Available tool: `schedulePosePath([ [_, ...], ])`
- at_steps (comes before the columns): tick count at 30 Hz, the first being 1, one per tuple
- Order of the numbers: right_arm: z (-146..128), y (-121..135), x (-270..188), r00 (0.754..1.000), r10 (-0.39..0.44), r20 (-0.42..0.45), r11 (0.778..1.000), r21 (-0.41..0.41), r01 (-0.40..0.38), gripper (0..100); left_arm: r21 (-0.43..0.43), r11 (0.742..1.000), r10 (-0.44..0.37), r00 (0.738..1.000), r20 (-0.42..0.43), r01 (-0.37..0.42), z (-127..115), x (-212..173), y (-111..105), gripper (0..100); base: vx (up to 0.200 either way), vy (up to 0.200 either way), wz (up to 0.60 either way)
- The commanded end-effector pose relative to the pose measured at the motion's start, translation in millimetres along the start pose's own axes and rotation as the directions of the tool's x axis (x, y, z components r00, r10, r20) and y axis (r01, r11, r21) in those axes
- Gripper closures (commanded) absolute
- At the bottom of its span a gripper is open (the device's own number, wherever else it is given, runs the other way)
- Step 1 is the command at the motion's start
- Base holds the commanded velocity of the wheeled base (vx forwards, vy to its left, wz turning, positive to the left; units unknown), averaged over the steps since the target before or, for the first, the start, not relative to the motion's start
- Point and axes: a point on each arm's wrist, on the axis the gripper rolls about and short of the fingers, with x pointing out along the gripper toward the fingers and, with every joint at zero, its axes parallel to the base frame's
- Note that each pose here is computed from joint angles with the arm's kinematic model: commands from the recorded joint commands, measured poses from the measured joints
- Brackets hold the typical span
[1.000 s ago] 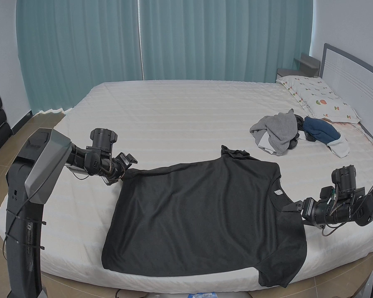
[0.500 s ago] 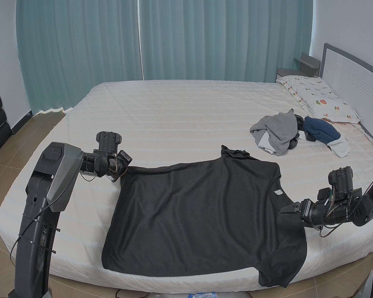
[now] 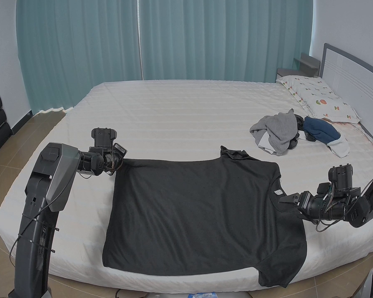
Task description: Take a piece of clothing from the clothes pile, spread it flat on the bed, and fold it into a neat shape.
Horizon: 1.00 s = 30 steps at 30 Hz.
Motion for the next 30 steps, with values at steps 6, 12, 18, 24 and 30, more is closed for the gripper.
schedulePosePath([
  [6,5,7,1,0.999,0.035,0.034,0.999,0.035,-0.036,0,-0.009,1.0,-0.003,1.0,-0.028,0.002,14,-41,-12,0,0.0,0.0,0.0],
  [12,6,11,0,0.998,0.05,0.04,0.998,0.026,-0.051,0,-0.01,0.999,-0.049,0.996,-0.072,0.048,17,-80,-16,0,0.0,0.0,0.0],
  [18,20,23,11,0.995,0.081,0.066,0.997,0.007,-0.081,0,-0.005,1.0,-0.021,0.993,-0.117,0.021,9,-98,-4,0,0.133,0.0,0.0],
  [24,30,37,35,0.995,0.093,0.044,0.996,-0.01,-0.092,0,-0.01,1.0,0.002,0.979,-0.206,-0.004,0,-121,10,0,0.2,0.0,0.0],
  [30,44,44,71,0.994,0.104,0.047,0.995,-0.019,-0.103,0,-0.012,1.0,0.024,0.956,-0.293,-0.029,-12,-138,24,0,0.0,0.0,0.0],
])
